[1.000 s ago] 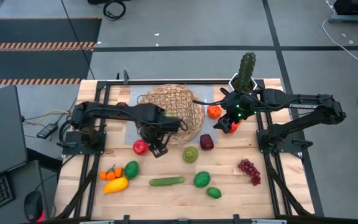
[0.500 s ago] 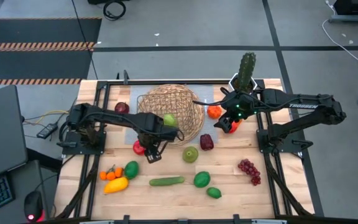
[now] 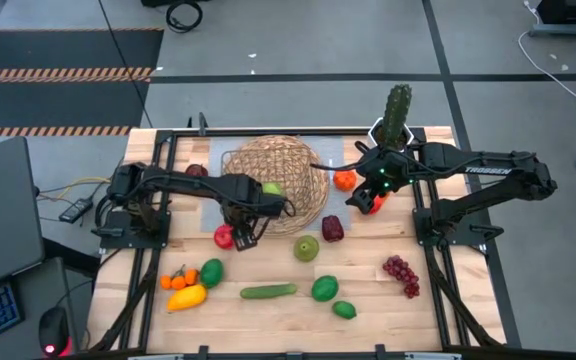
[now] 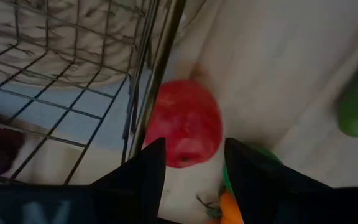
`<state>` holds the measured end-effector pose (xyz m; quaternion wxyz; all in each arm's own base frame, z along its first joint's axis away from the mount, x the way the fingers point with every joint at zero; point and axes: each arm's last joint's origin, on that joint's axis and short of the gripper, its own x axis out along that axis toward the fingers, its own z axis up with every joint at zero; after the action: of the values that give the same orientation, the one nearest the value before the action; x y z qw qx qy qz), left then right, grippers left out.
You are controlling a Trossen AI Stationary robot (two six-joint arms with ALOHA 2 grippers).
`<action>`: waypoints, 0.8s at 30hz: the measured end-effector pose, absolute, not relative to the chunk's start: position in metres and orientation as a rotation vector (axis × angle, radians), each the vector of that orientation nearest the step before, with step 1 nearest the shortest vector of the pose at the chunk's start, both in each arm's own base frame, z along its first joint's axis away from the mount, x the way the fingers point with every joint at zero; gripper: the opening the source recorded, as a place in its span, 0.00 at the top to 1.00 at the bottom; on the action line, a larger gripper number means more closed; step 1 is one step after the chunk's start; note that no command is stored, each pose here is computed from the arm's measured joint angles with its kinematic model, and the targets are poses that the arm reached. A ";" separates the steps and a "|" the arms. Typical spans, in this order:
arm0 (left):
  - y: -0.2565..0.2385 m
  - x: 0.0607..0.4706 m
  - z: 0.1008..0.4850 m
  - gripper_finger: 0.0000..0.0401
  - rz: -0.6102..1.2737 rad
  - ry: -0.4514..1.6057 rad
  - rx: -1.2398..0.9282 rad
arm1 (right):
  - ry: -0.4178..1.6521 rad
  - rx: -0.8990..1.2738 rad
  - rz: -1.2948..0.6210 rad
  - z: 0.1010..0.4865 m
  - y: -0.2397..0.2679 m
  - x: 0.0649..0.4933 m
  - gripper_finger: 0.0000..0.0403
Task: Build produce basket
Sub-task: Adjust the gold wire basket
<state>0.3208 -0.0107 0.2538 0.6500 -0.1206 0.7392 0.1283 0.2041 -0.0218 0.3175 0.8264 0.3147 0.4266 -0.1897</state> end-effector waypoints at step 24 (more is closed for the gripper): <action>0.012 0.345 0.346 0.57 0.244 1.292 -0.343 | 0.874 0.620 -0.693 0.311 -0.046 0.202 0.14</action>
<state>0.3454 0.0119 0.3463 0.7779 -0.1584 0.5976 0.1129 0.2018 -0.0464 0.3110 0.8032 0.2892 0.4081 -0.3237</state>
